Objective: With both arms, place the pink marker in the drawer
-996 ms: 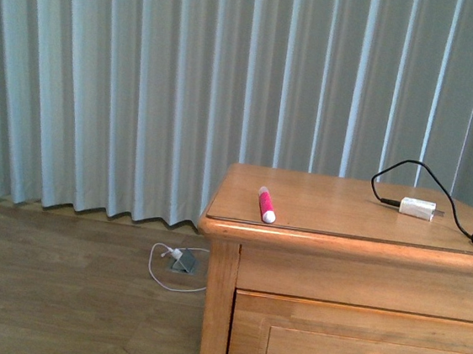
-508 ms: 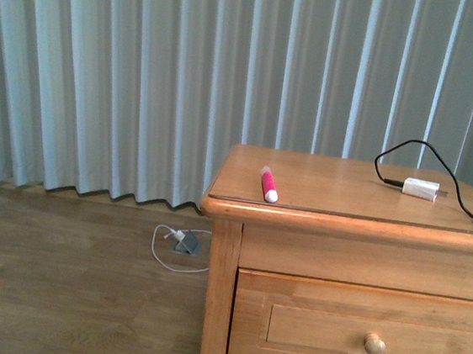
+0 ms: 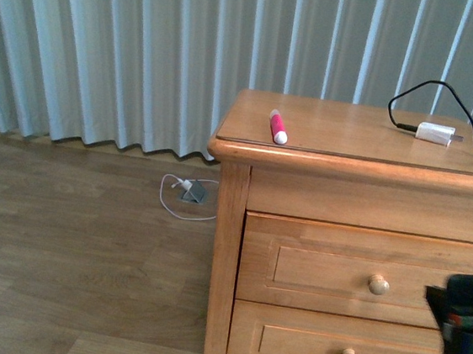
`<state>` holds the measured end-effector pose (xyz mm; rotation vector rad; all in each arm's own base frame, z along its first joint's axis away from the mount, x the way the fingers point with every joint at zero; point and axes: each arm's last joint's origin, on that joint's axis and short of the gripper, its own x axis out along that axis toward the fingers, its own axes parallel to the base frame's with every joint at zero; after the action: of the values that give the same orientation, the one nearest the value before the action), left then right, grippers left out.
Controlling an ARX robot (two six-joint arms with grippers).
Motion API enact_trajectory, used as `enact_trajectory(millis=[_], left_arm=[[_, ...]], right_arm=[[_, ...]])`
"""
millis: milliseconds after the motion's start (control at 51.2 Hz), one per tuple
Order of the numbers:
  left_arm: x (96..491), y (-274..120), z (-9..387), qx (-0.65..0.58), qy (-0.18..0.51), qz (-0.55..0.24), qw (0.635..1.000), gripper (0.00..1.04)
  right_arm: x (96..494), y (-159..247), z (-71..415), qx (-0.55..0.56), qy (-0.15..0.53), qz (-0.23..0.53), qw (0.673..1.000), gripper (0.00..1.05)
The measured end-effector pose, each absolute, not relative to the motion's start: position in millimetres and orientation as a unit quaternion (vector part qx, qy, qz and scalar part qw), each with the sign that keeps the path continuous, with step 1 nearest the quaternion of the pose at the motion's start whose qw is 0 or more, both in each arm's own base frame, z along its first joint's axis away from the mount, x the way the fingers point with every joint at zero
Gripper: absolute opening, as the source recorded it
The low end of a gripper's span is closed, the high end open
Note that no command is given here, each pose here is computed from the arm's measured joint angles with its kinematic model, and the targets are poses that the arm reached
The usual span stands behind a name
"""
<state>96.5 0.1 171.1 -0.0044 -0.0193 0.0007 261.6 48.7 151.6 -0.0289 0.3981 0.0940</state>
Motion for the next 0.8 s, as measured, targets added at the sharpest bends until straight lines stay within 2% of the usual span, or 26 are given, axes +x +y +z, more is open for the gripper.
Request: enact_trajectory(millis=[98, 371, 800], left_arm=[[97, 0, 171, -0.002, -0.010, 0.001, 1.000, 0.99], [97, 0, 171, -0.002, -0.010, 0.001, 1.000, 0.99], [97, 0, 171, -0.002, -0.010, 0.000, 1.000, 0.99]], right_arm=[[294, 63, 131, -0.022, 0.218, 0.048, 0.975, 0.96], [347, 81, 96, -0.039, 0.220, 0.042, 0.974, 0.96], [406, 69, 71, -0.037, 0.215, -0.002, 0.976, 0.96]])
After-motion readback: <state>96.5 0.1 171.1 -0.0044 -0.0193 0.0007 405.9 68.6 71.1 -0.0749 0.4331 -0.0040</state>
